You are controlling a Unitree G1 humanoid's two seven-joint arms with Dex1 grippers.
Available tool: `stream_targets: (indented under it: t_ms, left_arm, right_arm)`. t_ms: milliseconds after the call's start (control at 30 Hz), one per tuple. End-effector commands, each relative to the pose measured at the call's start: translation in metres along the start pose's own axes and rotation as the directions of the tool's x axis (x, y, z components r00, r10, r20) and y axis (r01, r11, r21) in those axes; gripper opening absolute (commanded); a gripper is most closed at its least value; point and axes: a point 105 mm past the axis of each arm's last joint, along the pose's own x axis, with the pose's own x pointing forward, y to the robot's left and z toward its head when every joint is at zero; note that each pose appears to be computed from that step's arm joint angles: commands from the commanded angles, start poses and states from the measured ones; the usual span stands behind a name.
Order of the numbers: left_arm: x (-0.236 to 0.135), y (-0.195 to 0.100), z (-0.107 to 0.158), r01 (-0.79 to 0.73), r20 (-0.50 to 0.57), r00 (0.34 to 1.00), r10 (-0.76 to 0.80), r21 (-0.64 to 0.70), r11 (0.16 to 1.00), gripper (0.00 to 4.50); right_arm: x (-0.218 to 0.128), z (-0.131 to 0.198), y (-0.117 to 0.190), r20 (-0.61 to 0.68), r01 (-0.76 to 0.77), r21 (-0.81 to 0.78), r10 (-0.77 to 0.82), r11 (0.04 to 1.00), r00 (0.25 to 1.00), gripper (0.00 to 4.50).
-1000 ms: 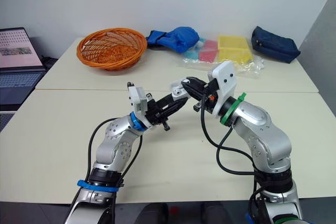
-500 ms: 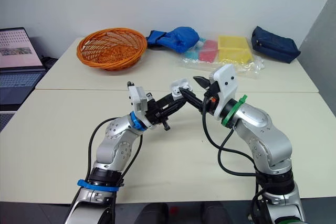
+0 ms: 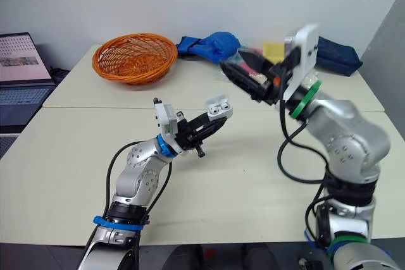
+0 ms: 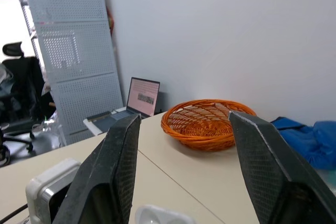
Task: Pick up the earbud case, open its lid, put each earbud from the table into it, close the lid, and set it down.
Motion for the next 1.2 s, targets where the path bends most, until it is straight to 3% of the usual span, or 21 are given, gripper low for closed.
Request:
stream_targets:
  t_ms: [33, 133, 233, 467, 700, 1200]
  left_arm:
    - [0.006, -0.003, 0.008, 0.031, 0.035, 0.999, -0.032, 0.034, 0.999, 0.77]
    - [0.007, -0.004, 0.006, 0.044, 0.033, 0.998, -0.045, 0.034, 0.998, 0.77]
    - [0.007, -0.005, 0.006, 0.049, 0.031, 0.998, -0.05, 0.037, 0.998, 0.77]
    - [0.008, -0.006, 0.006, 0.049, 0.027, 0.998, -0.051, 0.039, 0.998, 0.77]
    - [0.007, -0.006, 0.006, 0.046, 0.021, 0.999, -0.046, 0.04, 0.998, 0.77]
    - [0.01, -0.004, 0.009, 0.033, 0.024, 0.999, -0.034, 0.04, 0.999, 0.77]
  right_arm:
    - [-0.007, -0.029, -0.034, -0.234, 0.022, -0.056, -0.034, 0.998, 0.972, 2.2]
    - [-0.001, -0.037, -0.059, -0.28, 0.084, -0.058, -0.097, 0.995, 0.955, 1.2]
    - [0.01, -0.044, -0.063, -0.305, 0.079, -0.069, -0.097, 0.994, 0.947, 0.04]
    - [0.031, -0.059, -0.036, -0.352, -0.059, -0.003, 0.054, 0.998, 0.935, 0.04]
    - [0.033, -0.052, -0.008, -0.359, -0.203, 0.021, 0.197, 0.979, 0.912, 0.04]
    - [0.02, -0.05, 0.008, -0.384, -0.251, -0.108, 0.192, 0.962, 0.903, 0.04]
